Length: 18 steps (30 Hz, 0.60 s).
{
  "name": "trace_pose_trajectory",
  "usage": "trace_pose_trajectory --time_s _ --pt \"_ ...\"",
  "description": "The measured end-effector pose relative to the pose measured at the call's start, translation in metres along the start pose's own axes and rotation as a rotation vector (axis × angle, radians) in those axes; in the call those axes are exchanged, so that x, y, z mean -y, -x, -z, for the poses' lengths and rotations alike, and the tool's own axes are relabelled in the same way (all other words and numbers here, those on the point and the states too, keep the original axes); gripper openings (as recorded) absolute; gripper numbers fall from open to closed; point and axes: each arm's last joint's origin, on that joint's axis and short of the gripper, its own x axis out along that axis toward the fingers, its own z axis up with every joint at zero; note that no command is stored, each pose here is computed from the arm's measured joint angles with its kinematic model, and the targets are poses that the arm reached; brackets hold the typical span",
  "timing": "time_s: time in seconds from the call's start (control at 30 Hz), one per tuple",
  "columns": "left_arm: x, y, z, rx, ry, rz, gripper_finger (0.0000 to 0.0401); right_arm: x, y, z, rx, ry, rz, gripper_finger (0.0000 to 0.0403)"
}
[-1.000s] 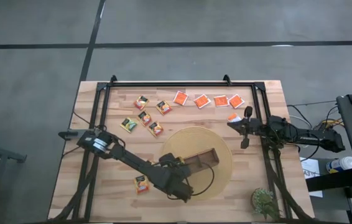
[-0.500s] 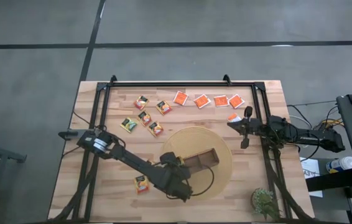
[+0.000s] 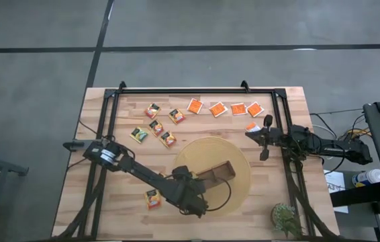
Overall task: Pick & Place Tea
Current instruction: Put the green tea bag into the left section of the wooden organizer
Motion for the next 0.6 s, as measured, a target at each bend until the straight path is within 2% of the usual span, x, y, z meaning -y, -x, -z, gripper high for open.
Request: trace_pose_trajectory --time_s 0.2,0.33,0.6 --pt "0.003 0.018 -0.008 0.033 0.024 0.037 0.0237 0.0 0.0 0.0 0.0 0.0 0.0 0.0008" --pt "0.001 0.028 -0.011 0.069 0.024 0.008 0.0236 0.0 0.0 0.0 0.0 0.0 0.0 0.0009" --pt "0.0 0.029 -0.011 0.078 0.026 -0.015 0.0236 0.0 0.0 0.0 -0.001 0.0 0.0 0.0009"
